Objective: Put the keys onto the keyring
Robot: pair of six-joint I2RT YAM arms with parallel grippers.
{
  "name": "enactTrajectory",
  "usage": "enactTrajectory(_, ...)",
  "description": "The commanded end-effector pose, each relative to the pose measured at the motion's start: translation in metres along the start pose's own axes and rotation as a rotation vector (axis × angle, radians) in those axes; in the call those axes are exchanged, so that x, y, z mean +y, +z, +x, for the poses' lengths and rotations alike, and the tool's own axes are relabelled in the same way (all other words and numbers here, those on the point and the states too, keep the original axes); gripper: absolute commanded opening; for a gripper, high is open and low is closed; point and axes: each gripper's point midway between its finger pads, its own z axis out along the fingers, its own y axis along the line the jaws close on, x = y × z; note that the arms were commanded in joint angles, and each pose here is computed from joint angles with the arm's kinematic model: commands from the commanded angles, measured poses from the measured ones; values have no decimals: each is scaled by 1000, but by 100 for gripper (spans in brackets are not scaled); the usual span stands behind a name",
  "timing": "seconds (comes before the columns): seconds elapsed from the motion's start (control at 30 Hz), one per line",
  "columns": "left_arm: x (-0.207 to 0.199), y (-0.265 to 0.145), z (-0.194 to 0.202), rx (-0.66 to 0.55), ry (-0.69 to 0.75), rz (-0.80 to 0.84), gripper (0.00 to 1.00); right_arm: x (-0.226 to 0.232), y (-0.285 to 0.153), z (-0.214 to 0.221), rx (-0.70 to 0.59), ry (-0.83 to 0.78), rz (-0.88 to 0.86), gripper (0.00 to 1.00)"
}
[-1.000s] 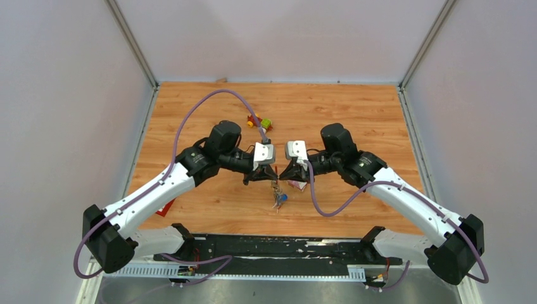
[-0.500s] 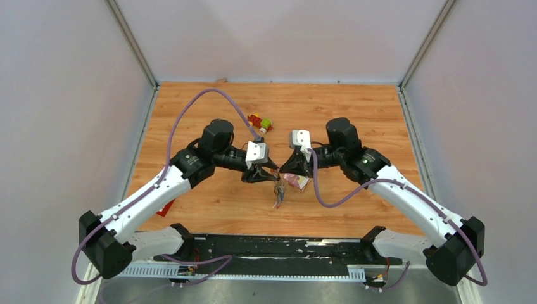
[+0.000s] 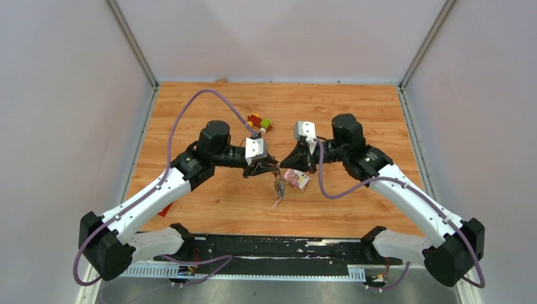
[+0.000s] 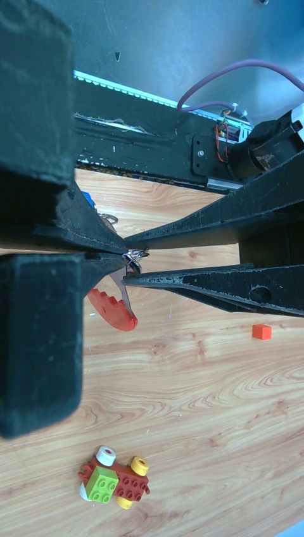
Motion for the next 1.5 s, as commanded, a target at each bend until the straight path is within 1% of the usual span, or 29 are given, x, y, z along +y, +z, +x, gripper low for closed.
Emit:
enactTrajectory(0.0,7,-3,-15,-52,11,-45,30,2,-5,-28,-80,-60,-11,0)
enactTrajectory(0.17,9,-3,-17,-57,6,-53,20,0,-3,-22,-72,-63,-6,0)
enactTrajectory(0.3,9,-4,-17,-57,3,-60,16,-4,-3,-17,-61,-74,10,0)
enactTrajectory(0.43,8,-5,-16,-58,3,-58,7,-8,-3,-11,-48,-86,31,0)
enactTrajectory(0.5,8,-5,-16,-56,5,-58,5,-10,-3,-8,-39,-89,40,0)
enactTrajectory(0.57,8,-5,-16,-52,10,-58,5,-12,-3,-4,-30,-95,49,0)
enactTrajectory(0.6,8,-6,-16,-51,12,-58,6,-12,-2,-3,-27,-96,50,0)
enactTrajectory(0.67,7,-6,-16,-51,17,-54,12,-12,-2,-2,-25,-96,49,0)
enactTrajectory(0.8,5,-8,-19,-47,42,-49,29,-12,-1,-2,-26,-95,48,0)
enactTrajectory(0.87,5,-11,-20,-40,61,-48,32,-12,-2,-2,-25,-96,49,0)
enactTrajectory(1.23,4,-5,-14,-37,61,-23,34,-9,-2,-4,-32,-92,34,0)
enactTrajectory(1.47,13,-3,-15,-33,56,-47,34,-4,-2,-5,-38,-94,12,0)
